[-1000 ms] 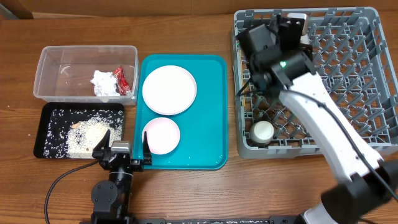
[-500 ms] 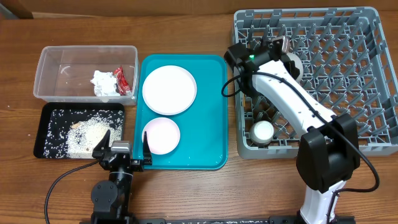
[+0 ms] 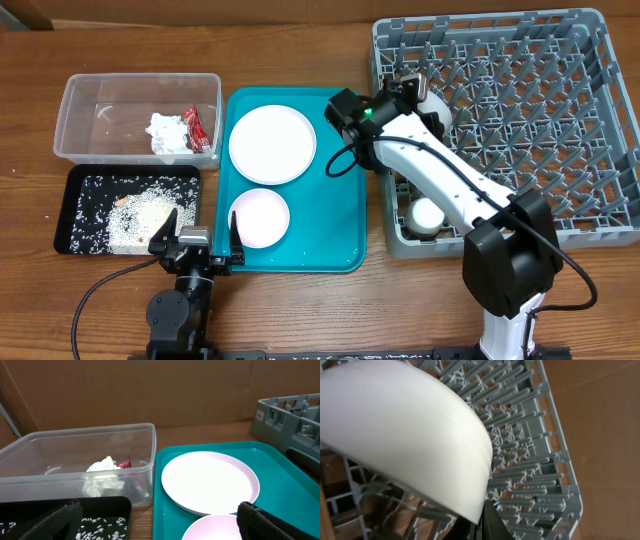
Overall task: Sort waste into correct bins and load items into the dishwasher
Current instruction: 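Place the pink bowl on its side in the rack with the right gripper, then reach the right gripper to the pink plate and grasp its edge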
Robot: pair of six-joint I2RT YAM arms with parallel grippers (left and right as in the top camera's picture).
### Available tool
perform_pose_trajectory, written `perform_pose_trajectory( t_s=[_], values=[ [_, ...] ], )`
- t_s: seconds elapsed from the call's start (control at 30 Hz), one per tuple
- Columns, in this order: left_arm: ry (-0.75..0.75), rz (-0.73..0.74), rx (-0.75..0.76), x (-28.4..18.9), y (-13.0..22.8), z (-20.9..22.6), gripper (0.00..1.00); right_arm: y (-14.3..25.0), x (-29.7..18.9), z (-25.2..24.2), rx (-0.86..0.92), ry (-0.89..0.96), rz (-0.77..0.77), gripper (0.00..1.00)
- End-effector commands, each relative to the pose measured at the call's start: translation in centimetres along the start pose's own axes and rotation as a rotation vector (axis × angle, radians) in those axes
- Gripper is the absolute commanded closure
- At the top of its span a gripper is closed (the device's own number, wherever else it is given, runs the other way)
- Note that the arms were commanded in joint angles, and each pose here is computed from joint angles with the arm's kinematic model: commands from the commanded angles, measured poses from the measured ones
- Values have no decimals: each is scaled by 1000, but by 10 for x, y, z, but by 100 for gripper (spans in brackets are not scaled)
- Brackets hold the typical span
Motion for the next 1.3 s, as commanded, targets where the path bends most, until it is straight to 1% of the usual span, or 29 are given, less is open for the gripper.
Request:
perform_pose_trajectory(
  t_s=[0.0,0.1,0.2,0.37,0.4,0.47,0.5,0.53,0.6,0.67,0.77,0.83,0.9,0.97,1.03,1.1,1.17,1.2,1.27],
  values=[
    [6,-8,11,0,-1,-1,0,21,-9,17,6,-74,87,96],
    [6,-8,11,0,-1,-1,0,31,-10,18,29,-91,141,96],
    [6,-8,11,0,-1,-1,0,39,-13,22,43,-118,188,92],
    [6,-8,11,0,-1,-1,0,54,-18,34,42,-191,282,91],
    [6,-8,11,0,-1,-1,0,57,-20,37,42,-209,304,91],
    [6,-8,11,0,-1,-1,0,63,-23,41,41,-237,340,85],
    [6,-8,11,0,-1,-1,0,65,-24,43,42,-250,356,81],
    [6,-8,11,0,-1,-1,0,66,-25,44,42,-254,361,73],
    [6,-8,11,0,-1,-1,0,65,-27,44,42,-260,359,51],
    [6,-8,11,0,-1,-1,0,60,-33,43,50,-273,347,40],
    [6,-8,11,0,-1,-1,0,46,-48,39,77,-313,311,36],
    [6,-8,11,0,-1,-1,0,34,-64,37,109,-360,274,31],
    [6,-8,11,0,-1,-1,0,23,-85,41,121,-451,248,23],
    [6,-8,11,0,-1,-1,1,20,-106,56,91,-589,250,22],
    [6,-8,11,0,-1,-1,0,24,-134,83,9,-797,286,22],
    [6,-8,11,0,-1,-1,0,34,-167,110,-75,-1023,345,27],
    [6,-8,11,0,-1,-1,0,43,-189,128,-108,-1160,387,33],
    [6,-8,11,0,-1,-1,0,47,-194,135,-117,-1194,398,37],
    [6,-8,11,0,-1,-1,0,58,-197,151,-101,-1215,424,40]
  ],
)
Point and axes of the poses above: each gripper's point midway between its finger pads, its own x axis out along the fingers, its own z axis along the line the jaws close on, y = z × x, the point moved 1 cm from there along -x, back along the fingers, and after that the axes turned 3 degrees about x, right-handed, at the moved point
